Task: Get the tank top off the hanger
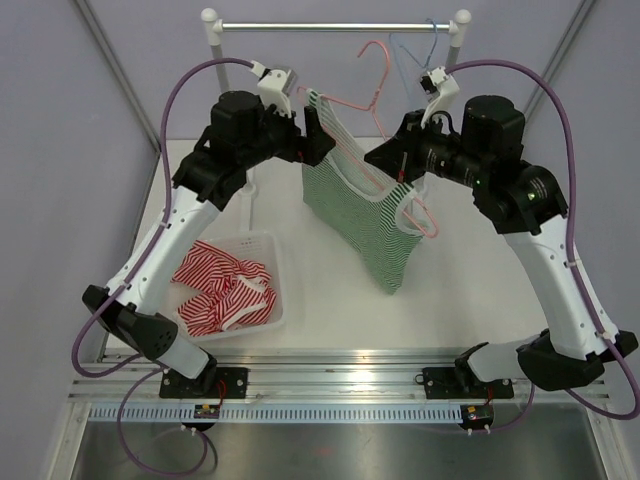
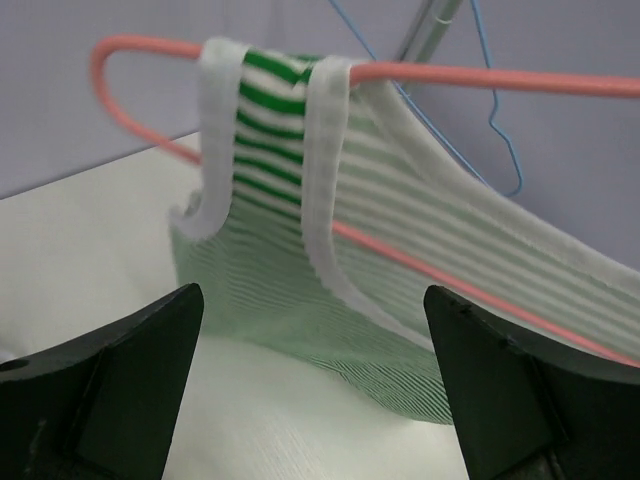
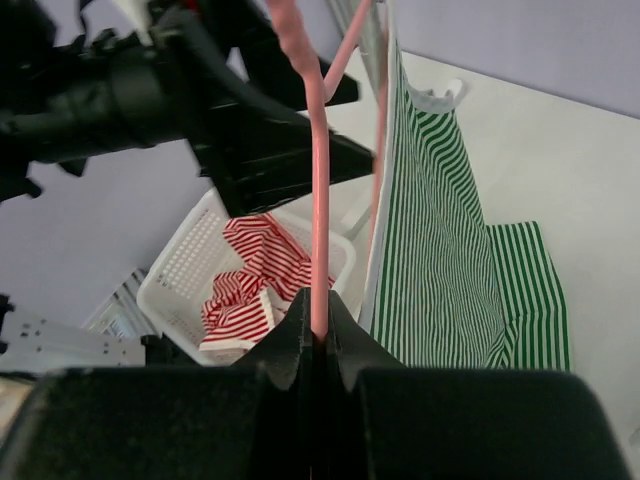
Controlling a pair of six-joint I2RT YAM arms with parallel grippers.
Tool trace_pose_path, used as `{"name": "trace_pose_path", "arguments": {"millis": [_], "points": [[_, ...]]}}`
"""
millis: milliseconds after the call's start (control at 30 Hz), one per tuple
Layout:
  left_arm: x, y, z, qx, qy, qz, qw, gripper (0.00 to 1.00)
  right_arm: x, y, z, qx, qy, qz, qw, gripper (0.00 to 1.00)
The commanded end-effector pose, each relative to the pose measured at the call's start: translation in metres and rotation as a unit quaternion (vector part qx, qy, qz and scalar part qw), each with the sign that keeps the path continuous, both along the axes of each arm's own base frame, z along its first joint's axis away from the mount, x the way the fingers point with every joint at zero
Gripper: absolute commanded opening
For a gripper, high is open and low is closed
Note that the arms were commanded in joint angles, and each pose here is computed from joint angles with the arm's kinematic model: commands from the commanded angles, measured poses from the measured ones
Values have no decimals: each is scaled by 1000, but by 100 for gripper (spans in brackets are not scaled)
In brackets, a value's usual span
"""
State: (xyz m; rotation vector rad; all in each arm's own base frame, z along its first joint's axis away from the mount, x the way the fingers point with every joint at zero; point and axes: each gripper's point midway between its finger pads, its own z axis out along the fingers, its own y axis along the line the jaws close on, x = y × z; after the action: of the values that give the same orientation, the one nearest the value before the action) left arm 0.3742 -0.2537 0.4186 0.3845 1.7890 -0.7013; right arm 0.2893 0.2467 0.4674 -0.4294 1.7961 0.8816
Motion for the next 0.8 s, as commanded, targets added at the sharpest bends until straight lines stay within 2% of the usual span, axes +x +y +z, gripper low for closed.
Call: {"name": "trace_pose_path", "arguments": {"millis": [0, 33, 100, 133, 200, 233, 367, 400, 533, 633, 767], "points": [[-2, -21, 45, -24, -73, -20, 997, 91, -36, 2, 17, 21, -18, 57, 998, 0], [2, -23, 38, -21, -66, -16, 997, 82, -42, -1, 16, 17, -18, 61, 998, 0], [7, -25, 35, -27, -59, -6, 998, 73, -43, -5, 14, 7, -17, 54, 998, 0], [8, -25, 32, -28, -56, -4, 998, 62, -46, -8, 13, 1, -16, 53, 998, 0], [10, -25, 32, -28, -55, 3, 998, 47, -47, -11, 11, -4, -14, 50, 999, 0], [11, -24, 31, -27, -55, 5, 998, 35, -49, -12, 9, -8, -13, 49, 999, 0], [19, -14, 21, -15, -45, 43, 998, 4, -47, -18, 4, -23, -13, 35, 999, 0], [19, -13, 20, -14, -43, 47, 998, 0, -46, -20, 2, -28, -13, 32, 999, 0], [24, 2, 13, -14, -32, 94, 995, 0, -41, -26, -28, -70, 5, 22, 997, 0], [32, 26, 4, -9, -13, 166, 986, 0, -46, -32, -51, -104, 12, 29, 994, 0], [48, 66, -22, -9, 47, 252, 967, 0, -64, -39, -56, -103, -23, 49, 993, 0]]}}
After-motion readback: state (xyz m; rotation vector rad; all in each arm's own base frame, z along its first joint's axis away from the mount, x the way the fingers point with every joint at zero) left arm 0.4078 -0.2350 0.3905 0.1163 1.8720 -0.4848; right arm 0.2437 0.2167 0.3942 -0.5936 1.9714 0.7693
